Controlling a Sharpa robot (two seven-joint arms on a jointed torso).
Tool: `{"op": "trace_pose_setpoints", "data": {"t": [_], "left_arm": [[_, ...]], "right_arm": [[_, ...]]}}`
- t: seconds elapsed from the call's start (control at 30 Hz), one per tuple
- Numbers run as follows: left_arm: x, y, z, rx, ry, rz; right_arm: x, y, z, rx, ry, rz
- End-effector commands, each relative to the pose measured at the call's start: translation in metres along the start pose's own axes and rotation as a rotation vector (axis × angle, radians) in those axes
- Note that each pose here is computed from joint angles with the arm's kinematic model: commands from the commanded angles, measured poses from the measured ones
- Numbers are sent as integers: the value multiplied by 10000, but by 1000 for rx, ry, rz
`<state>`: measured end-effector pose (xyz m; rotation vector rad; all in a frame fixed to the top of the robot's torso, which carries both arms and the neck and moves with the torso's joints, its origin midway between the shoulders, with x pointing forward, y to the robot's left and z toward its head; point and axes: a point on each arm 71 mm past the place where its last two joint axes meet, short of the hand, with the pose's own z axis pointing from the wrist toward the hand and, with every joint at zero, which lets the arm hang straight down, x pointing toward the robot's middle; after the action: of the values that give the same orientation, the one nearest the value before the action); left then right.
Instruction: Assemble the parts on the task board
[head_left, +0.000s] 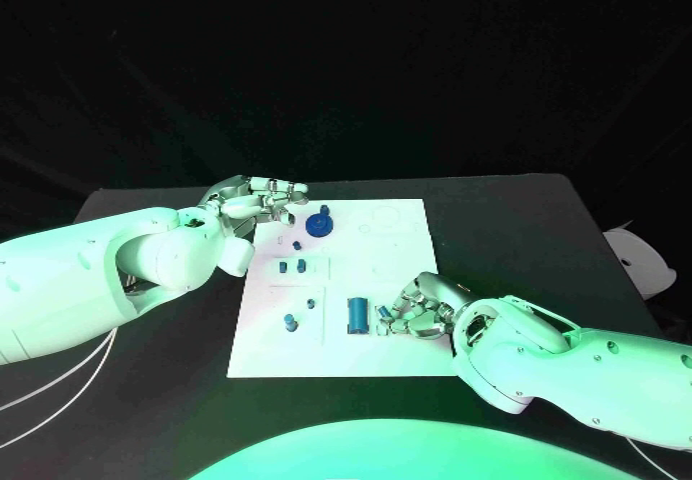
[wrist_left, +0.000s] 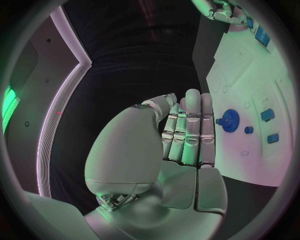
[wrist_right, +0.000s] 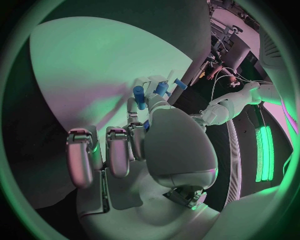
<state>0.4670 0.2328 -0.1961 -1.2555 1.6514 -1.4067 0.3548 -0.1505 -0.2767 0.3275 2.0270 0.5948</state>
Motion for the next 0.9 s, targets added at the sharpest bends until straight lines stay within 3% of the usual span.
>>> {"op": "trace_pose_setpoints", "data": {"t": [0.03, 0.9], "left_arm": [[31, -7, 3, 3, 22, -6], [32, -4, 6, -1, 25, -6]], "right_arm": [[34, 11, 3, 10, 28, 18], [45, 21, 40, 7, 27, 7]]}}
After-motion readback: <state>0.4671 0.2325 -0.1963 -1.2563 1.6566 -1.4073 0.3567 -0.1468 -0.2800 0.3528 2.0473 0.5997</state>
